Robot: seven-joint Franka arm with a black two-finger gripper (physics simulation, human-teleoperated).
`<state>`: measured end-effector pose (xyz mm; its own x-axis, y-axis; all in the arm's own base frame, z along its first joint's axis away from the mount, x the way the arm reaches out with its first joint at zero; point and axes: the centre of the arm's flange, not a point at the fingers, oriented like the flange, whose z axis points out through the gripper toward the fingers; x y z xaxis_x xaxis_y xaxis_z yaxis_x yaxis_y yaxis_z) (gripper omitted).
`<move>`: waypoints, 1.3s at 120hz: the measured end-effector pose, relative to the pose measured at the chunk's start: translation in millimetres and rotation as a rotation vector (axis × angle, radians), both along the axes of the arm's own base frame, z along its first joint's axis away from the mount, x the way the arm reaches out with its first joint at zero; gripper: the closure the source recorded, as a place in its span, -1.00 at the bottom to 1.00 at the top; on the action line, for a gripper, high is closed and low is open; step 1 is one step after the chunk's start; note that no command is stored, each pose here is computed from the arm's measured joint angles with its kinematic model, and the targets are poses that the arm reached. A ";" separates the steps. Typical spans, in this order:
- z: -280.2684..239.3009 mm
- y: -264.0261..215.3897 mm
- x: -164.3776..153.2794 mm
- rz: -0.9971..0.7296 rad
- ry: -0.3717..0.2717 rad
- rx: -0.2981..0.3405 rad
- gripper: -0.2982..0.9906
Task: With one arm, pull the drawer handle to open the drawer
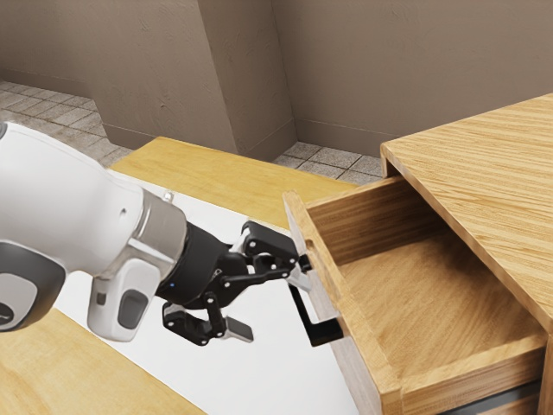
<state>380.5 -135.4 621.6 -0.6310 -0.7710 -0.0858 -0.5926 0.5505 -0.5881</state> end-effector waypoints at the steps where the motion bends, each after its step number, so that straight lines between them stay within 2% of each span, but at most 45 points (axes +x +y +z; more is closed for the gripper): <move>1: 0.2 0.2 -0.7 0.000 -0.001 0.000 -0.52; 119: -3.2 43.1 -52.3 0.024 -0.024 -0.031 -0.53; 134: -8.8 46.1 -54.8 0.026 -0.020 -0.015 -0.57; 143: -11.4 47.2 -57.0 0.027 -0.027 0.001 -0.82; 156: -7.0 50.3 -63.6 0.028 -0.047 0.010 -0.58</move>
<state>316.9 -85.1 614.6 -0.6043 -0.7872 -0.1229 -0.5798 0.5403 -0.6098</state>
